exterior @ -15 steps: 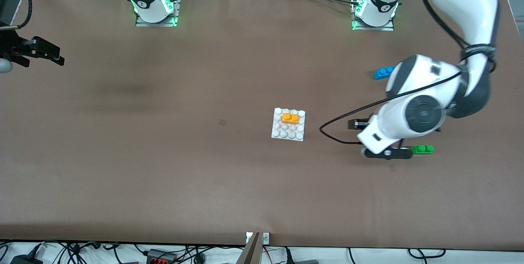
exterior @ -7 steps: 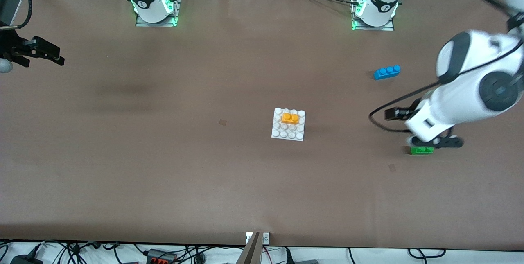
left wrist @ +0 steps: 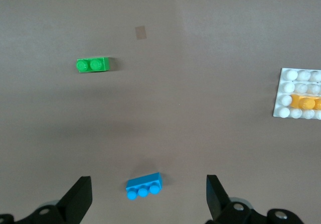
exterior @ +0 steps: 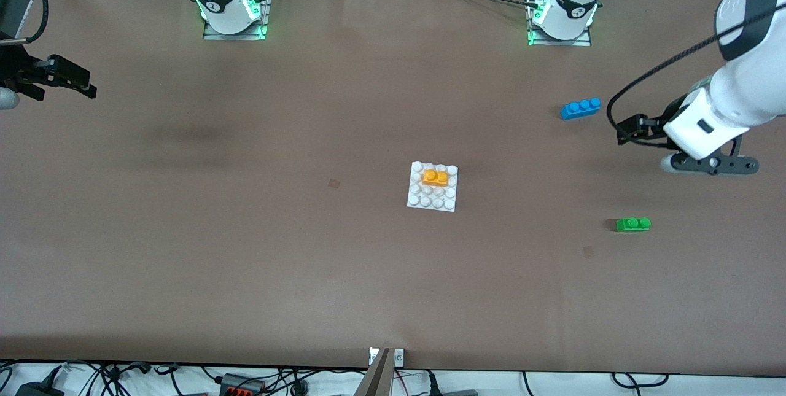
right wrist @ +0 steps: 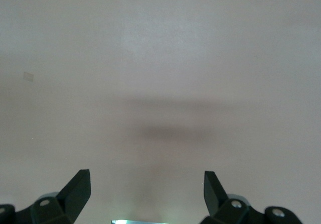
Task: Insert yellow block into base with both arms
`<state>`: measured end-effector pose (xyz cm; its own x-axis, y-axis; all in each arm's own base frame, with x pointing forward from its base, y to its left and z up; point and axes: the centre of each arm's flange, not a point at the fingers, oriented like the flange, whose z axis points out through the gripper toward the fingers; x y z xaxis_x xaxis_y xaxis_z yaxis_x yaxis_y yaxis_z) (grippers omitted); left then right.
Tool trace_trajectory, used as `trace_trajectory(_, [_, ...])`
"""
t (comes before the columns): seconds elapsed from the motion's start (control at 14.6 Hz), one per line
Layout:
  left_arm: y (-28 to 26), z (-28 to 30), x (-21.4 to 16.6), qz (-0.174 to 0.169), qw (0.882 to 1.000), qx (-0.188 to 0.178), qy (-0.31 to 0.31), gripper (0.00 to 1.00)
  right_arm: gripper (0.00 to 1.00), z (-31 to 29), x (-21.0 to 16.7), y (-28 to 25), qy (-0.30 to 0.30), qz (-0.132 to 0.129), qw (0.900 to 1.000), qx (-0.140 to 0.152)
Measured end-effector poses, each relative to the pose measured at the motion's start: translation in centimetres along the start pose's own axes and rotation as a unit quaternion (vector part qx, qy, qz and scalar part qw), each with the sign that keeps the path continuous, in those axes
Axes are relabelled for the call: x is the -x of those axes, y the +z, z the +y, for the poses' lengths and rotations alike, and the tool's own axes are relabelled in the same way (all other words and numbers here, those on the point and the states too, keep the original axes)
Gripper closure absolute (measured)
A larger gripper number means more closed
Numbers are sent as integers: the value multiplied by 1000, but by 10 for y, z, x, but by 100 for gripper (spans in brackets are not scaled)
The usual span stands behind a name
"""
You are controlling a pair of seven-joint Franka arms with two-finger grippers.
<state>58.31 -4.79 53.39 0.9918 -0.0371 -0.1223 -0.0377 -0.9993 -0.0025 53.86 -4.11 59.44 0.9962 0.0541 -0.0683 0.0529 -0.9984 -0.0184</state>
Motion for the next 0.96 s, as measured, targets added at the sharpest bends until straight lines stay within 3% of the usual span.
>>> trace_trajectory(0.27, [-10, 0, 18, 7, 1000, -1, 0, 0, 0, 0, 0, 0, 0, 0, 1000, 0])
trace_trajectory(0.96, [-8, 4, 20, 7, 1000, -1, 4, 0, 0, 0, 0, 0, 0, 0, 1000, 0])
